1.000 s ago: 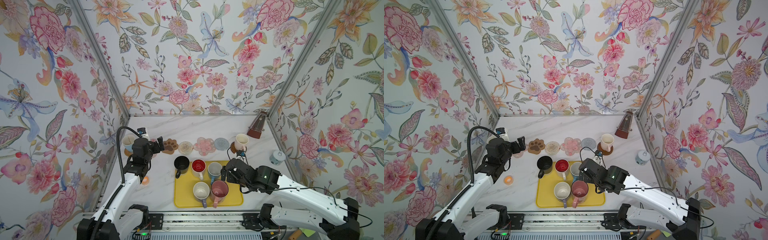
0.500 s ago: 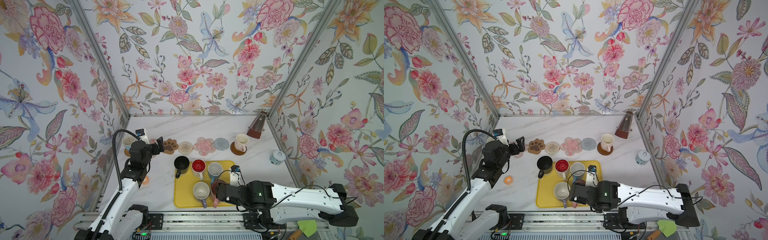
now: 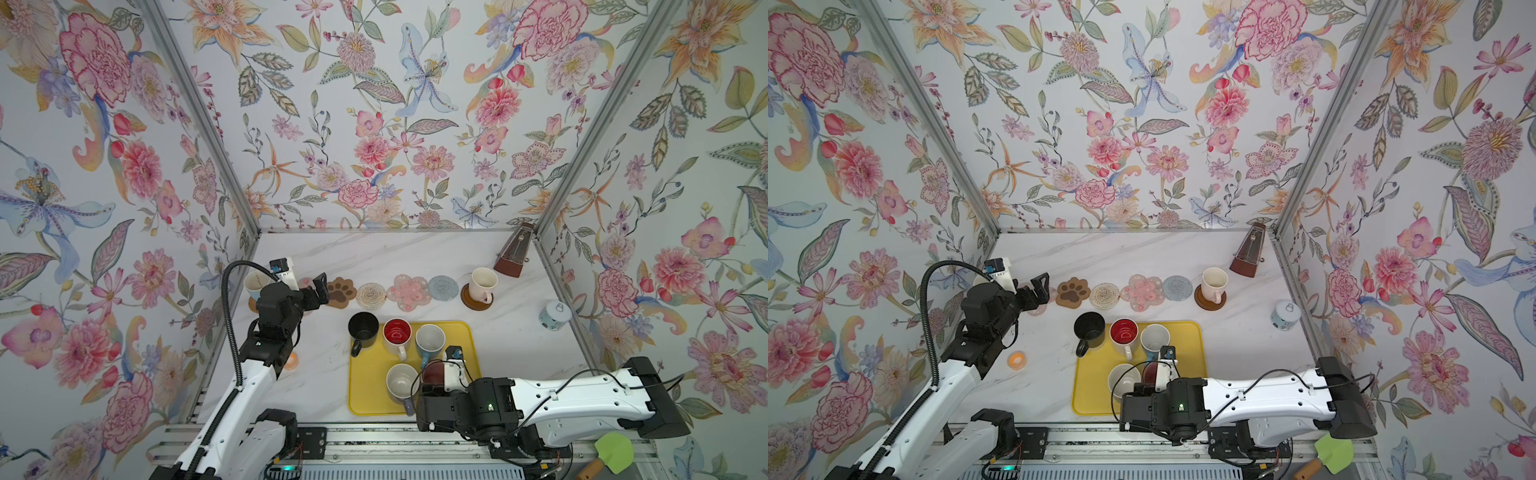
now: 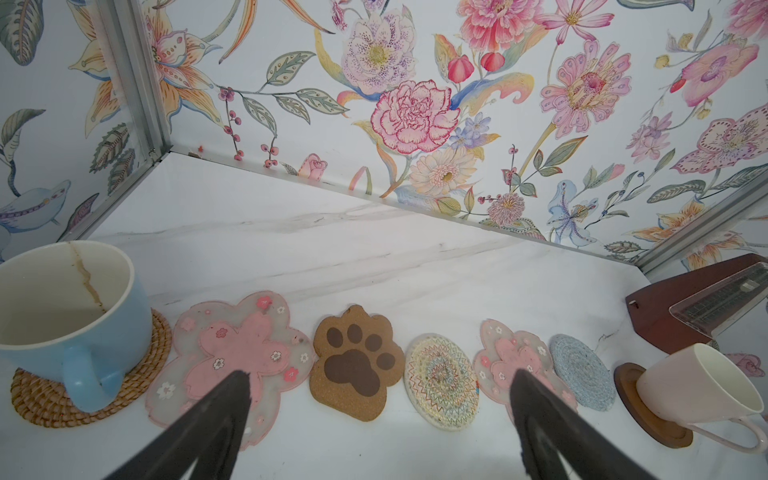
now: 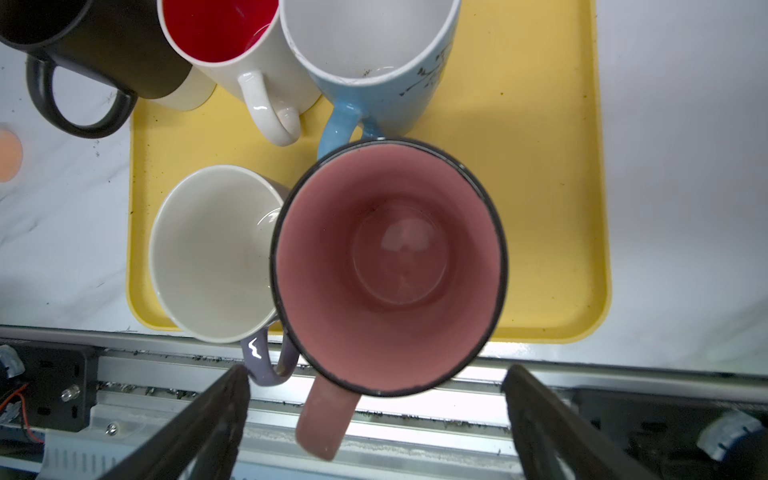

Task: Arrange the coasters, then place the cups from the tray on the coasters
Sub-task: 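Lower the right gripper into the pink-inside patterned mug and lift it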

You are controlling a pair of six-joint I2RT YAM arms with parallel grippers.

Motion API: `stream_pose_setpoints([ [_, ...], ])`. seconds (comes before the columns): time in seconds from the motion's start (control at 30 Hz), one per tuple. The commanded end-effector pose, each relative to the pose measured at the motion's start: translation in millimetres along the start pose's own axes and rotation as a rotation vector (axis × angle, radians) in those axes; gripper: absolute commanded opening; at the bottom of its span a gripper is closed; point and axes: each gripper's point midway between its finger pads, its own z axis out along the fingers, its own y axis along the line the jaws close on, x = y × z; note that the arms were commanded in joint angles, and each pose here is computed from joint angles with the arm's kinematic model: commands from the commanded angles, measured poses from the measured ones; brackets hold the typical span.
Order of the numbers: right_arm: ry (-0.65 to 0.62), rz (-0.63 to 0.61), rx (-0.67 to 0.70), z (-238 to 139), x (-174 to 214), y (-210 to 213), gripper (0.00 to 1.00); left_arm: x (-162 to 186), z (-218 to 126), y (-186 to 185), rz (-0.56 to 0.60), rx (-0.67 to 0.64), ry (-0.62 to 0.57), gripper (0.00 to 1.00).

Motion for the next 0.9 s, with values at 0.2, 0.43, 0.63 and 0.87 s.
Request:
stream_pose_setpoints([
  [0.2,0.042,-0.035,0.044,5,11,-7,0.80,5,-1,1,-0.012,0.000,0.001,0.99],
  [0.43,0.077,-0.071,0.058,16,24,0,0.73,10,1,3,-0.016,-0.006,0.017,0.99],
  [0.63,0.084,-0.080,0.082,22,25,-7,0.56,10,1,3,-0.018,-0.007,0.018,0.99],
  [0.87,0.099,-0.080,0.105,27,28,-22,0.43,15,2,7,-0.022,-0.025,0.026,0.99],
])
